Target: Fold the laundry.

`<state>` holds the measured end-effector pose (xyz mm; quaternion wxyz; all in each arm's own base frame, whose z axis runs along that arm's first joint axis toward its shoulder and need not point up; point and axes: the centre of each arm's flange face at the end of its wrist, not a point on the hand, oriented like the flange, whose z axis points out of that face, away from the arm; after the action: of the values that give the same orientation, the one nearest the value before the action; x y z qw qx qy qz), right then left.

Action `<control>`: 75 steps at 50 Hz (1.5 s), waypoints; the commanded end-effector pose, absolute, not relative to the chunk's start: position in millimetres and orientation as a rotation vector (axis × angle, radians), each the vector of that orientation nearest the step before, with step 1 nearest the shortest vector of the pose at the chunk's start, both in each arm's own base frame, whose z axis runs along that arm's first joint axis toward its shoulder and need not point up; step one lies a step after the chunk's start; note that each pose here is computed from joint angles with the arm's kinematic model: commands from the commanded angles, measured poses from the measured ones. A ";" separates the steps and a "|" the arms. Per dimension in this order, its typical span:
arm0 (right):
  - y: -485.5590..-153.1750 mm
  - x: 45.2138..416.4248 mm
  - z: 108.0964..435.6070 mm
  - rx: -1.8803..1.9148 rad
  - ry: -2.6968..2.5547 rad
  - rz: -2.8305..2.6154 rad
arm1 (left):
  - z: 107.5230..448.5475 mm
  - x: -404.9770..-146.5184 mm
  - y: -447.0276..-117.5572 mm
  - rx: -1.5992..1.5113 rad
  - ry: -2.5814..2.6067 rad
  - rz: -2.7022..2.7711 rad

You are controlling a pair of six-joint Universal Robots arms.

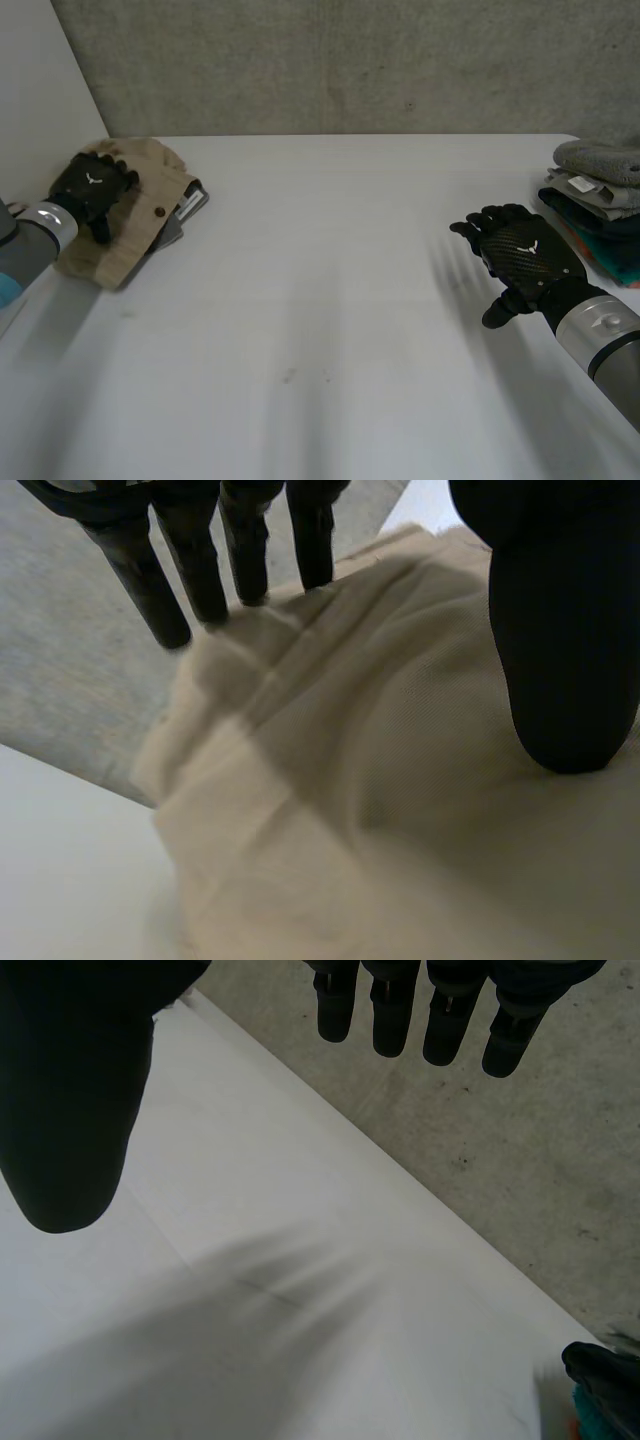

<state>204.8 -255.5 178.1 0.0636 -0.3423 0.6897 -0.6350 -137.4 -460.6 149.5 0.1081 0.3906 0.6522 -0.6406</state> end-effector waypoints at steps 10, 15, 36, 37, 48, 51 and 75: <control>-257.8 203.5 176.9 -1.028 2.089 -1.927 | 192.1 -180.9 -452.5 1.057 1.978 -2.163; -258.7 202.9 180.7 -1.021 2.086 -1.949 | 252.0 -233.0 -405.1 0.973 2.116 -2.459; -275.8 178.3 197.6 -0.876 2.221 -2.115 | 160.5 -427.2 -294.4 1.212 2.534 -2.551; -278.1 174.5 199.3 -0.854 2.242 -2.135 | 154.2 -430.7 -290.3 1.232 2.551 -2.533; -280.3 166.3 227.7 -0.726 2.211 -2.243 | 239.6 -401.6 -264.4 1.169 2.433 -2.662; -274.2 168.7 242.0 -0.738 2.180 -2.240 | 266.9 -373.9 -256.6 1.093 2.392 -2.682; -171.1 252.9 177.4 -1.023 2.219 -1.428 | 142.5 -212.1 -259.3 1.340 2.334 -1.733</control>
<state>234.3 -185.3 213.7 0.1715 -0.3315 0.7912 -0.4845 -217.3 -248.3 178.5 0.0054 0.3795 0.7268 -0.5725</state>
